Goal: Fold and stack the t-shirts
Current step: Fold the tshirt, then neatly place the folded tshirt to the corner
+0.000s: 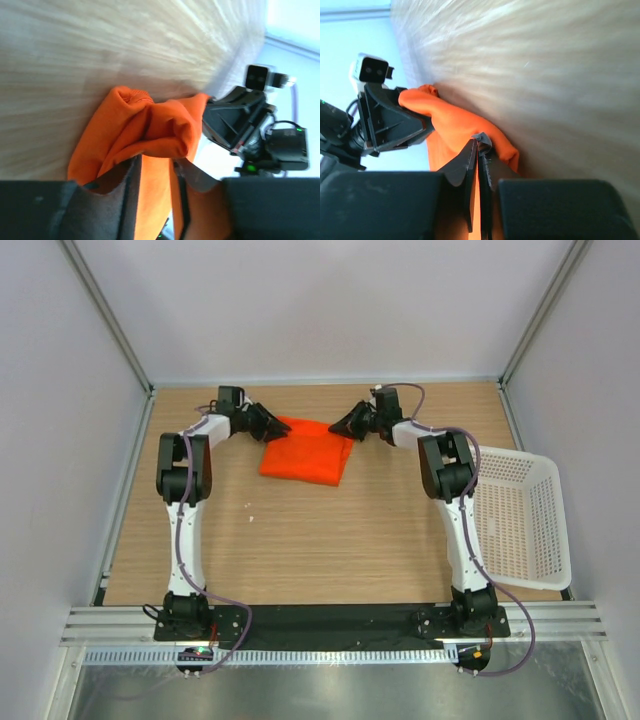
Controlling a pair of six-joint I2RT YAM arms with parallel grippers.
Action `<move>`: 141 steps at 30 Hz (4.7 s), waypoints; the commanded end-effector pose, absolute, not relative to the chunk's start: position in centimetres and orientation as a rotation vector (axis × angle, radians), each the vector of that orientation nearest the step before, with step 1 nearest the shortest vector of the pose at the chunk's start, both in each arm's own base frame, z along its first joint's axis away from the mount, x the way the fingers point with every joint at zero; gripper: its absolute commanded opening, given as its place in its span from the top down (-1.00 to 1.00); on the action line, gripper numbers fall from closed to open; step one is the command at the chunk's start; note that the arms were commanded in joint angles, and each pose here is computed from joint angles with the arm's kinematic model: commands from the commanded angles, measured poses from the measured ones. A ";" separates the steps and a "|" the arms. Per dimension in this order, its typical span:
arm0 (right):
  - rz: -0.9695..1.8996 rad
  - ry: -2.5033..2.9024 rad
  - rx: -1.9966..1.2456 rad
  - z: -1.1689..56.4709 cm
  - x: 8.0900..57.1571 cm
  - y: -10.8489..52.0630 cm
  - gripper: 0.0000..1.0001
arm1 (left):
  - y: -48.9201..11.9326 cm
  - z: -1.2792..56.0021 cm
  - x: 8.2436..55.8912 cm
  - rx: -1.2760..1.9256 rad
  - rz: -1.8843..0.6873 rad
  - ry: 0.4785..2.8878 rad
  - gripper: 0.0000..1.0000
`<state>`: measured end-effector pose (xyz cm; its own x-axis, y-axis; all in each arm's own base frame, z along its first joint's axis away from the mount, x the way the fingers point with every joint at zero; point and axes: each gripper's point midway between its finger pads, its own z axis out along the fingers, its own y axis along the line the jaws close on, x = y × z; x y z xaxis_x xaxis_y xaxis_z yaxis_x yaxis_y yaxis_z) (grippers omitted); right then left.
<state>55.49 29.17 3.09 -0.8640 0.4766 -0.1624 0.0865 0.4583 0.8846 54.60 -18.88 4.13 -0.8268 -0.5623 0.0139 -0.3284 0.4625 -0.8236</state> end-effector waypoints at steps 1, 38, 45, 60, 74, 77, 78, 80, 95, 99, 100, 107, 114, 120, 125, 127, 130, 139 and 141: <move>1.396 2.253 0.536 4.1 57.9 29.6 0.76 | -19.8 7.2 56.6 -0.724 -1.421 2.344 0.36; 1.610 2.683 0.098 4.1 40.2 30.9 0.98 | -22.4 4.3 47.0 -0.744 -1.306 2.603 0.53; 1.534 2.650 0.053 8.8 39.8 29.7 0.98 | -22.9 10.1 46.1 -0.616 -1.260 2.580 0.39; 1.589 2.730 0.153 2.8 35.4 29.6 0.98 | -23.3 3.9 37.6 -0.630 -1.158 2.764 0.52; 1.498 2.554 0.126 11.0 41.1 29.1 0.98 | -24.1 12.7 38.8 -0.437 -1.196 2.658 0.18; 1.500 2.499 0.176 10.4 44.4 30.1 0.95 | -23.1 13.5 42.6 -0.467 -1.202 2.595 0.24; 1.518 2.467 0.190 10.9 45.6 30.4 0.95 | -22.9 13.3 43.7 -0.486 -1.222 2.577 0.30; 1.565 2.450 0.278 9.4 47.1 31.1 0.95 | -21.2 12.1 46.8 -0.566 -1.243 2.529 0.32; 1.402 2.511 0.287 7.4 49.8 30.0 0.75 | -19.4 7.1 53.9 -0.627 -1.325 2.471 0.35; 1.147 2.526 0.171 12.0 51.1 27.4 0.32 | -18.6 11.0 53.0 -0.569 -1.244 2.462 0.10; 1.050 2.534 0.188 12.1 51.6 26.2 0.25 | -18.2 12.7 52.9 -0.550 -1.220 2.444 0.06; 0.755 2.644 0.097 10.8 50.8 21.1 -0.40 | -16.0 20.8 51.7 -0.485 -1.069 2.388 -0.44; 0.721 2.648 0.067 8.2 50.7 21.1 -0.49 | -16.0 23.5 46.4 -0.499 -1.056 2.391 -0.43; 0.790 2.615 0.014 6.8 51.3 23.3 -0.54 | -16.3 23.1 40.8 -0.480 -1.075 2.400 -0.43; 0.814 2.615 -0.032 5.5 51.1 25.0 -0.57 | -16.3 22.0 37.7 -0.504 -1.105 2.416 -0.43; 0.782 2.627 -0.029 4.4 51.2 24.9 -0.58 | -16.2 22.7 36.9 -0.491 -1.106 2.397 -0.43; 0.733 2.627 -0.083 3.7 51.3 25.4 -0.59 | -16.2 23.1 35.9 -0.482 -1.118 2.391 -0.43; 0.669 2.608 -0.134 2.7 51.3 27.9 -0.17 | -15.8 23.6 33.5 -0.477 -1.099 2.403 -0.43; 0.677 2.594 -0.105 2.4 51.6 28.2 0.09 | -15.7 23.8 33.2 -0.470 -1.094 2.404 -0.43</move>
<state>51.03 27.40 3.47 -0.9063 0.0332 -0.4212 -0.1851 0.8650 0.4665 34.31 -15.65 23.30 -0.8304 -0.4933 -0.2591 -0.1314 0.6253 -0.7692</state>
